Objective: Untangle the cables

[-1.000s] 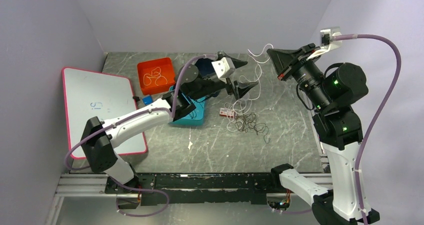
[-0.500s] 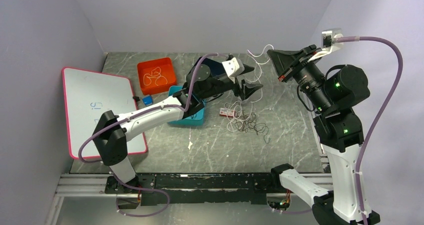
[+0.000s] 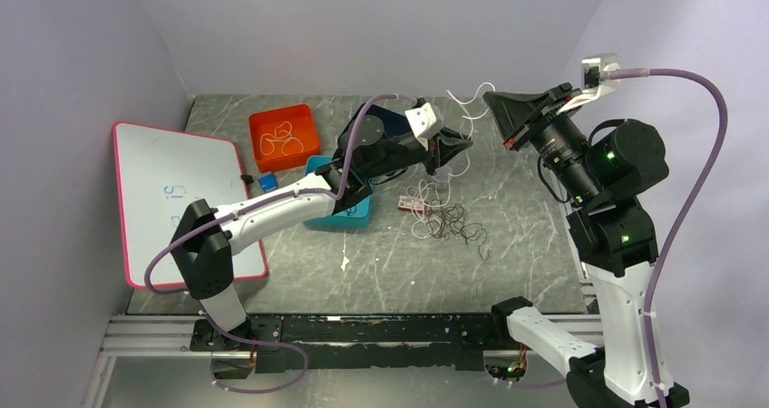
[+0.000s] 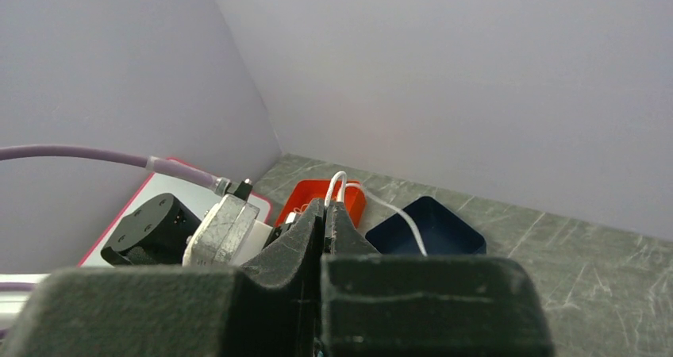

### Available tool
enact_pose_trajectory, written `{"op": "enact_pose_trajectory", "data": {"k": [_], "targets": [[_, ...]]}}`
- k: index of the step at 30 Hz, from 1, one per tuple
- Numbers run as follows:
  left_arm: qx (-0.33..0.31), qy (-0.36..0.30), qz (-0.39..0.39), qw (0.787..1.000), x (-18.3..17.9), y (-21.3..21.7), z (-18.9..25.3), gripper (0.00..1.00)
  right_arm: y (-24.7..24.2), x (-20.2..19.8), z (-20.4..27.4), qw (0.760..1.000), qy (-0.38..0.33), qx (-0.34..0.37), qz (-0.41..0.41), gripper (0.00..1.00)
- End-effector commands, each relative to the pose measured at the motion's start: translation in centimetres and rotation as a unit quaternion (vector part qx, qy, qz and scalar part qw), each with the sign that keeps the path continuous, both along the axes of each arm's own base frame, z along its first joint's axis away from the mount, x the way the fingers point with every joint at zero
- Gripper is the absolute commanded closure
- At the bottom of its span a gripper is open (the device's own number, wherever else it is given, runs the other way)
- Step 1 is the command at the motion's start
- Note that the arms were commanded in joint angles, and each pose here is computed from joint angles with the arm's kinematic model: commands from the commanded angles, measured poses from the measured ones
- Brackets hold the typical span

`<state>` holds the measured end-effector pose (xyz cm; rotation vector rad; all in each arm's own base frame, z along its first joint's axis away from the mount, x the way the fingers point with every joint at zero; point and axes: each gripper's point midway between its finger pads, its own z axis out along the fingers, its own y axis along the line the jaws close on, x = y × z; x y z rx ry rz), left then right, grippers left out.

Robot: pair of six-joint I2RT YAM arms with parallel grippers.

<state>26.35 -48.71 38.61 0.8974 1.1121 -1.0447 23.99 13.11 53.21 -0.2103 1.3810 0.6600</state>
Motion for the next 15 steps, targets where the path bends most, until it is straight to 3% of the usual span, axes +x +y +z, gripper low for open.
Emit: {"op": "enact_pose_trajectory", "data": {"k": [1, 8, 15], "targets": [[-0.010, -0.011, -0.016, 1.000, -1.0, 0.0, 1.7, 0.90, -0.2, -0.5, 0.6, 1.000, -0.014, 0.008, 0.000, 1.00], [0.005, 0.011, 0.011, 1.000, -0.3, 1.8, 1.9, 0.93, -0.3, -0.5, 0.2, 1.000, -0.015, 0.009, -0.001, 0.99], [-0.029, 0.013, 0.055, 0.998, 1.2, 7.1, 6.8, 0.93, -0.2, -0.4, -0.7, 1.000, -0.011, 0.006, 0.000, 0.78]]}}
